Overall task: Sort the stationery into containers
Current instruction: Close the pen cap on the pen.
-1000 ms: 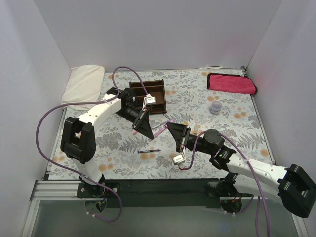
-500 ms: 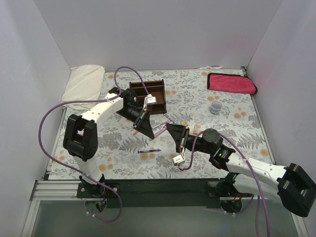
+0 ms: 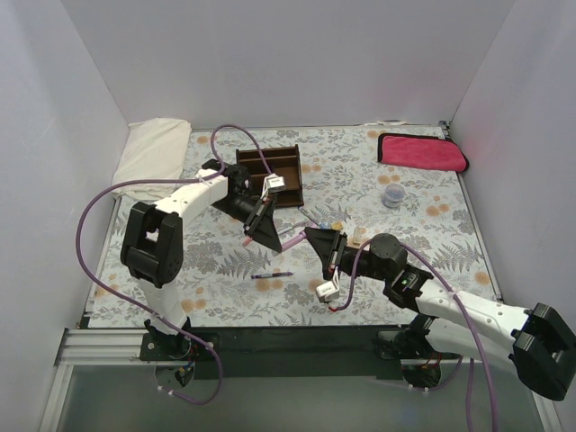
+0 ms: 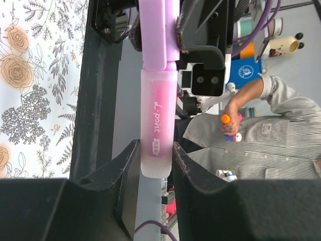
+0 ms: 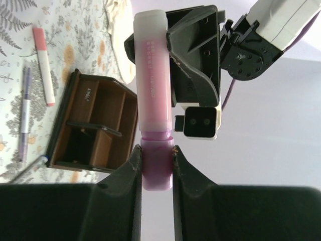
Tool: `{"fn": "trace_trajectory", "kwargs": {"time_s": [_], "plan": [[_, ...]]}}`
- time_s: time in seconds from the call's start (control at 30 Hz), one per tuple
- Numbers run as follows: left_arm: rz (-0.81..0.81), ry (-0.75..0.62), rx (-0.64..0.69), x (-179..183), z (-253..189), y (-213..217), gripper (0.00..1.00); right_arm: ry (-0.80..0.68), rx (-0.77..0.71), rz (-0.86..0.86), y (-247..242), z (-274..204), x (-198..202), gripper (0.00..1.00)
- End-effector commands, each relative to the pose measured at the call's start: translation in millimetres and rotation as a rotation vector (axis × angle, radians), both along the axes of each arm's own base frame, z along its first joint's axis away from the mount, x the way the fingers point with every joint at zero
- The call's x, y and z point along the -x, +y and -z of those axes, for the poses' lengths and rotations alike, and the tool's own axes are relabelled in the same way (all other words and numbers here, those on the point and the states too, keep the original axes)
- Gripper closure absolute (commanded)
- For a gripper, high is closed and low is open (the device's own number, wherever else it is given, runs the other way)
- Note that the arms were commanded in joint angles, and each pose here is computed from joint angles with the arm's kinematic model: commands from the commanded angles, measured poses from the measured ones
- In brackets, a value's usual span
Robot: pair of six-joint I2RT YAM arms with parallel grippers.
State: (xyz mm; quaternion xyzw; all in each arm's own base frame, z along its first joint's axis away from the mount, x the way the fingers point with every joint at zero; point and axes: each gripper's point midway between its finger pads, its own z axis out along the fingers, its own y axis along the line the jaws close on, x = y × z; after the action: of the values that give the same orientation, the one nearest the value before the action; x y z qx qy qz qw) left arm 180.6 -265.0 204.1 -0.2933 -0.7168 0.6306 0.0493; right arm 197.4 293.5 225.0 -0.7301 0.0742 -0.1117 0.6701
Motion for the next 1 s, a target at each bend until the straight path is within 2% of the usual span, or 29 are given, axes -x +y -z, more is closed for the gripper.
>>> {"fn": "trace_trajectory", "kwargs": {"time_s": [0.0, 0.4, 0.53, 0.7, 0.97], "plan": [[-0.039, 0.023, 0.061, -16, 0, -2, 1.00, 0.104, -0.045, -0.187, 16, -30, 35, 0.99], [-0.073, 0.058, 0.095, -19, -4, 2, 1.00, 0.230, -0.063, -0.104, 8, -18, 27, 0.99], [-0.077, 0.100, 0.107, -20, -3, -1, 1.00, 0.225, -0.043, -0.109, 15, -18, 25, 0.99], [-0.026, 0.089, 0.087, -12, -3, -12, 1.00, 0.250, 0.015, -0.112, 25, -13, 24, 0.99], [-0.020, 0.089, 0.061, -7, 3, -9, 1.00, 0.230, 0.011, -0.125, 21, -14, 32, 0.99]]}}
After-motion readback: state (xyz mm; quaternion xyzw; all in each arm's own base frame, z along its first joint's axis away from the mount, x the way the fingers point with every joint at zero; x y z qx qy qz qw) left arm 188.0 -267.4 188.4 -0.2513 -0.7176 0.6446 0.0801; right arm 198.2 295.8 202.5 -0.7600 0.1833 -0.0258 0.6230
